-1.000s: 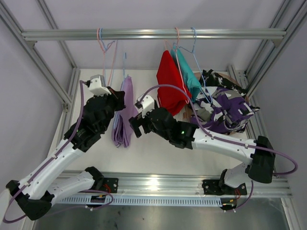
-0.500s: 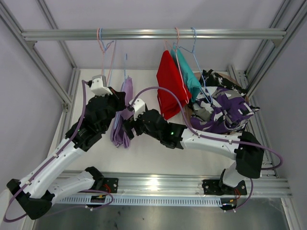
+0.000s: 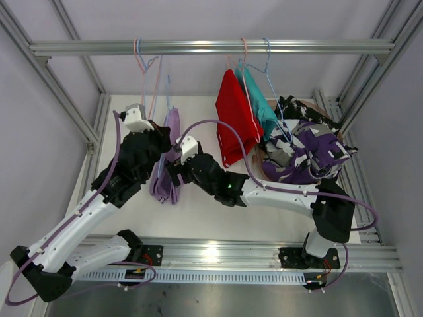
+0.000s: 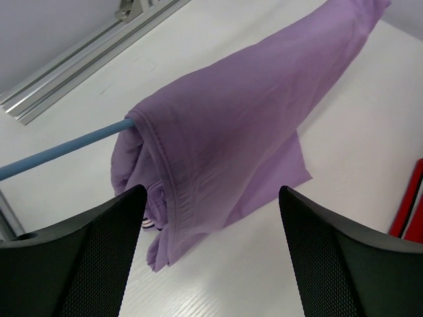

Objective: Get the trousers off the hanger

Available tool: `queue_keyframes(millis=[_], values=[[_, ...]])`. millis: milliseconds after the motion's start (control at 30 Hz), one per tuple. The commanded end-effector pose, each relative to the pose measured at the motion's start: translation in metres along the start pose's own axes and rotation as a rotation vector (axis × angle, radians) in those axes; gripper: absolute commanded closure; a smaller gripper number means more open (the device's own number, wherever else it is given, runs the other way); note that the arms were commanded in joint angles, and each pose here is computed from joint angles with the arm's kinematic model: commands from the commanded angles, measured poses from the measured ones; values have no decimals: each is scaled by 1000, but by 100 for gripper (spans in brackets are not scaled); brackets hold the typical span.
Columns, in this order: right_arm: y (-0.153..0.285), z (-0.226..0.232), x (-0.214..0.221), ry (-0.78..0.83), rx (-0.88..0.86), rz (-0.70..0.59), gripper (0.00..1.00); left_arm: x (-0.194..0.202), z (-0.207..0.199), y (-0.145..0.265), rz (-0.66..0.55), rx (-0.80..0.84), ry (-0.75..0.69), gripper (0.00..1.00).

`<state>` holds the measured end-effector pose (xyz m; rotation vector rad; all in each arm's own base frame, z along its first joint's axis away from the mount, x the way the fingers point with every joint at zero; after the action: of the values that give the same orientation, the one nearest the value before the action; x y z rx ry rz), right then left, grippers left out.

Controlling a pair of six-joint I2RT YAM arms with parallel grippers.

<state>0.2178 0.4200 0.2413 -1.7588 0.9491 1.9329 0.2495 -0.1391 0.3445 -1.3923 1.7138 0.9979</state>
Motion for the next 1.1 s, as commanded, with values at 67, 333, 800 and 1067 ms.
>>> queue_keyframes(millis=[67,333,800,1067], values=[[-8,-20,-10,-15,166,-97,14,-5,-15,3,-4,76,31,100],[-15,-30,0,-28,231,-140,17,-2,-17,3,13,86,31,100],[-25,-27,-8,-60,210,-227,37,1,-17,1,21,86,26,100],[-18,-35,-27,-96,213,-310,51,2,-17,0,27,86,26,100]])
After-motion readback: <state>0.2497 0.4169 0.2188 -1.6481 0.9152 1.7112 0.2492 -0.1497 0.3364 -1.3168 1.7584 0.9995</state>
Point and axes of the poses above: each gripper's point midway between its finger pads, its own y axis back along the fingers, its own z axis along the line the jaws close on, x = y × z, the point moved 5 cm from there along y, back along the fingers, and after that the axes turned 3 degrees about y, right-handed, at the moved point
